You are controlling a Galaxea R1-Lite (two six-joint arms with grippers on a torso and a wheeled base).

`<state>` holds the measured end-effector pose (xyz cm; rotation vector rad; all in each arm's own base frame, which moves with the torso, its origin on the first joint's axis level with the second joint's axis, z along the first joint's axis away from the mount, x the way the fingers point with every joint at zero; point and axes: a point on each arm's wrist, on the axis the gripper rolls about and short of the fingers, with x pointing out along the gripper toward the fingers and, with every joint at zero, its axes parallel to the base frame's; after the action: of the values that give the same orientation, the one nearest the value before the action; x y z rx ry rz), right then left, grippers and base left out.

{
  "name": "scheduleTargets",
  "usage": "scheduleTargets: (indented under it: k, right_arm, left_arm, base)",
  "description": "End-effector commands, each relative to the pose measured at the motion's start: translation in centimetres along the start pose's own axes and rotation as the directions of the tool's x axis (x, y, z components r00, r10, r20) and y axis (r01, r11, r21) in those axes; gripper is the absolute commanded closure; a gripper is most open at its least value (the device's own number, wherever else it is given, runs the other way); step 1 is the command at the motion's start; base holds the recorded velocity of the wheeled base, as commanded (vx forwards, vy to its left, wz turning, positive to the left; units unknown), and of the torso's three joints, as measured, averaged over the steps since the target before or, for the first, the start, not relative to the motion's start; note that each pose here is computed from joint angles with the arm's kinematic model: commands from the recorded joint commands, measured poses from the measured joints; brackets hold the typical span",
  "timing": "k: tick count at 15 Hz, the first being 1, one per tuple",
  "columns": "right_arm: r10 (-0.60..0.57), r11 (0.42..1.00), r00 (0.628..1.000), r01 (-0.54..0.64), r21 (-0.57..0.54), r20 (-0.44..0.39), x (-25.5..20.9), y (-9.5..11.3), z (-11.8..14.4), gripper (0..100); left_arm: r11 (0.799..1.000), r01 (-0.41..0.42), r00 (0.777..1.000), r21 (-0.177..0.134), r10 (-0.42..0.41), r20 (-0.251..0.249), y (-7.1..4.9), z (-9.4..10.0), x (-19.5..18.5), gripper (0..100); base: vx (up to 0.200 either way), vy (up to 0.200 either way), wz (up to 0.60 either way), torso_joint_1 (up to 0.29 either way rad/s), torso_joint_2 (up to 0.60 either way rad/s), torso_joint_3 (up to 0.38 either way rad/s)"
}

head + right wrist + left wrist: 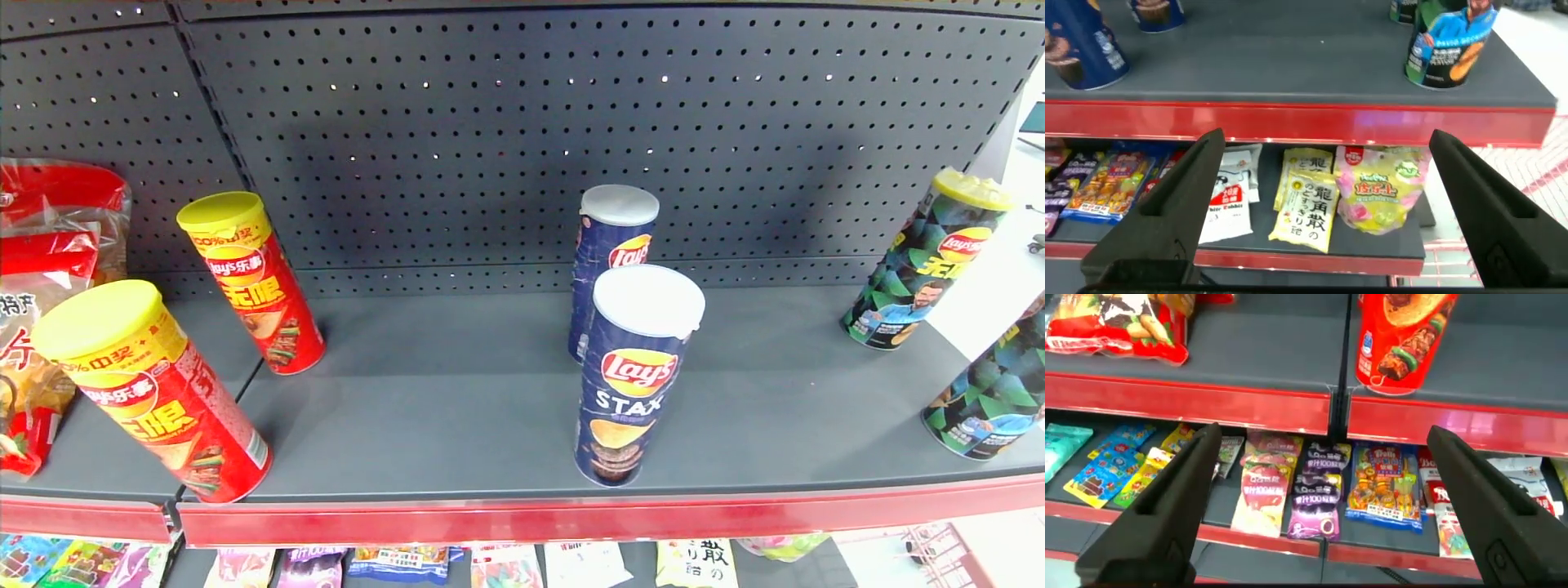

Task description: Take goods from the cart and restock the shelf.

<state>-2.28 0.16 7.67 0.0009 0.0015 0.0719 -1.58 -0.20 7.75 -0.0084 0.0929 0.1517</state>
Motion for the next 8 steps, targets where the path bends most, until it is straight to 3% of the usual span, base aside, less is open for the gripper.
scheduleTargets:
  k: [1, 4, 6, 8]
  right_arm:
    - [0.000, 1.000, 1.000, 0.000, 0.001, 0.001, -0.01, 0.00, -0.08, 0]
    - [0.000, 1.000, 1.000, 0.000, 0.001, 0.001, -0.01, 0.00, -0.08, 0]
    - [0.000, 1.000, 1.000, 0.000, 0.001, 0.001, -0.01, 0.00, -0.08, 0]
    - [0.000, 1.000, 1.000, 0.000, 0.001, 0.001, -0.01, 0.00, -0.08, 0]
  left_arm:
    - [1.000, 0.000, 1.000, -0.001, 0.000, -0.005, 0.00, -0.05, 0.04, 0]
    - [1.000, 0.000, 1.000, 0.001, 0.000, -0.005, 0.00, -0.05, 0.04, 0]
    - [1.000, 0.000, 1.000, 0.001, 0.000, -0.005, 0.00, -0.05, 0.04, 0]
    - [1.000, 0.000, 1.000, 0.001, 0.000, -0.005, 0.00, -0.05, 0.04, 0]
  base:
    - [0.000, 0.000, 0.00, 0.000, 0.00, 0.000]
    - [0.000, 0.000, 0.00, 0.000, 0.00, 0.000]
    - [-0.200, 0.000, 0.00, 0.000, 0.00, 0.007]
    - [0.000, 0.000, 0.00, 0.000, 0.00, 0.000]
